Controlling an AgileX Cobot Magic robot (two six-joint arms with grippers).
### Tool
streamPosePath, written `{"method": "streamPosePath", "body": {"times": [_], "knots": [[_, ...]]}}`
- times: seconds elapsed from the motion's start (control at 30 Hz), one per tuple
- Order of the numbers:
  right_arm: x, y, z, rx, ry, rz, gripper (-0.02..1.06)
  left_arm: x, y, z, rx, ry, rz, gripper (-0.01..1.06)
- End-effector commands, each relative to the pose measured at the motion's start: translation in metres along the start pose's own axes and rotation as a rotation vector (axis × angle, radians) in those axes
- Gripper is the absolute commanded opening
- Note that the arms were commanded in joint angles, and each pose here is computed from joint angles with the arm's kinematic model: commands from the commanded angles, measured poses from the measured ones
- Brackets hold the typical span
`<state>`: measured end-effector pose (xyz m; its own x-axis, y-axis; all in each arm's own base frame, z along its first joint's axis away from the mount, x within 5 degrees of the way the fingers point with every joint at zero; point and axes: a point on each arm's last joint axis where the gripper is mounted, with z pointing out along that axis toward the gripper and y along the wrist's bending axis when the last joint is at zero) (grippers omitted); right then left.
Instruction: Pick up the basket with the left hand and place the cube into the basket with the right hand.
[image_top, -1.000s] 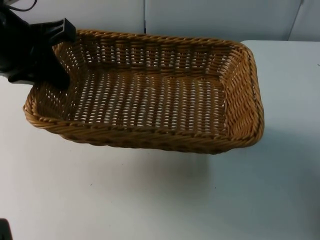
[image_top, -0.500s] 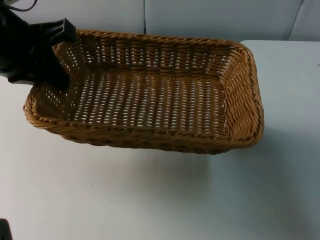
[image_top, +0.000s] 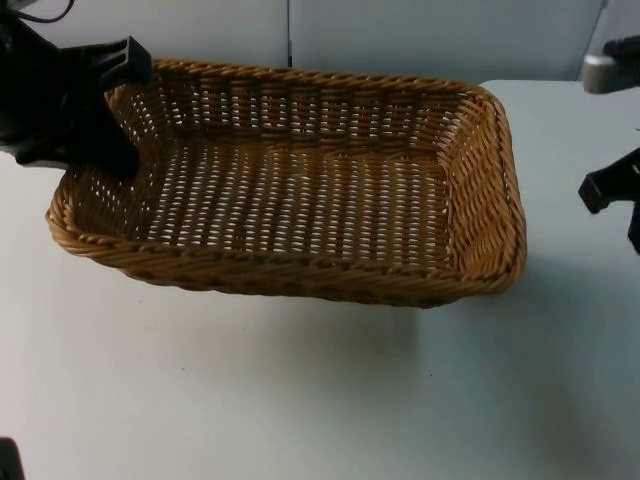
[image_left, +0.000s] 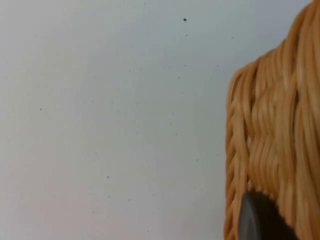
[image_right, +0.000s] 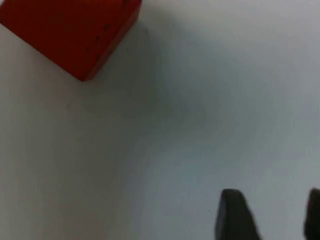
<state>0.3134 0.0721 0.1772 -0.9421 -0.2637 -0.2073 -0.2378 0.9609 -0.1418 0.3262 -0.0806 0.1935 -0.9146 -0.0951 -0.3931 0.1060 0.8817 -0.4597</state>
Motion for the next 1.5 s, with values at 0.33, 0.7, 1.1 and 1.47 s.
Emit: {"method": "streamPosePath", "body": {"times": [0.33, 0.7, 1.1, 1.47], "knots": [[-0.018, 0.012, 0.000, -0.007, -0.224, -0.707, 1.03, -0.005, -0.005, -0.006, 0.019, -0.032, -0.017, 0.00], [-0.016, 0.039, 0.034, -0.211, -0.358, -0.765, 0.96, -0.007, -0.004, -0.006, 0.004, -0.060, -0.018, 0.00], [-0.022, 0.037, 0.072, -0.102, -0.376, -0.787, 0.96, -0.008, -0.003, -0.006, -0.002, -0.070, -0.018, 0.00], [-0.019, 0.039, 0.093, -0.109, -0.341, -0.738, 0.00, -0.010, -0.003, -0.006, -0.010, -0.083, -0.017, 0.00]]}}
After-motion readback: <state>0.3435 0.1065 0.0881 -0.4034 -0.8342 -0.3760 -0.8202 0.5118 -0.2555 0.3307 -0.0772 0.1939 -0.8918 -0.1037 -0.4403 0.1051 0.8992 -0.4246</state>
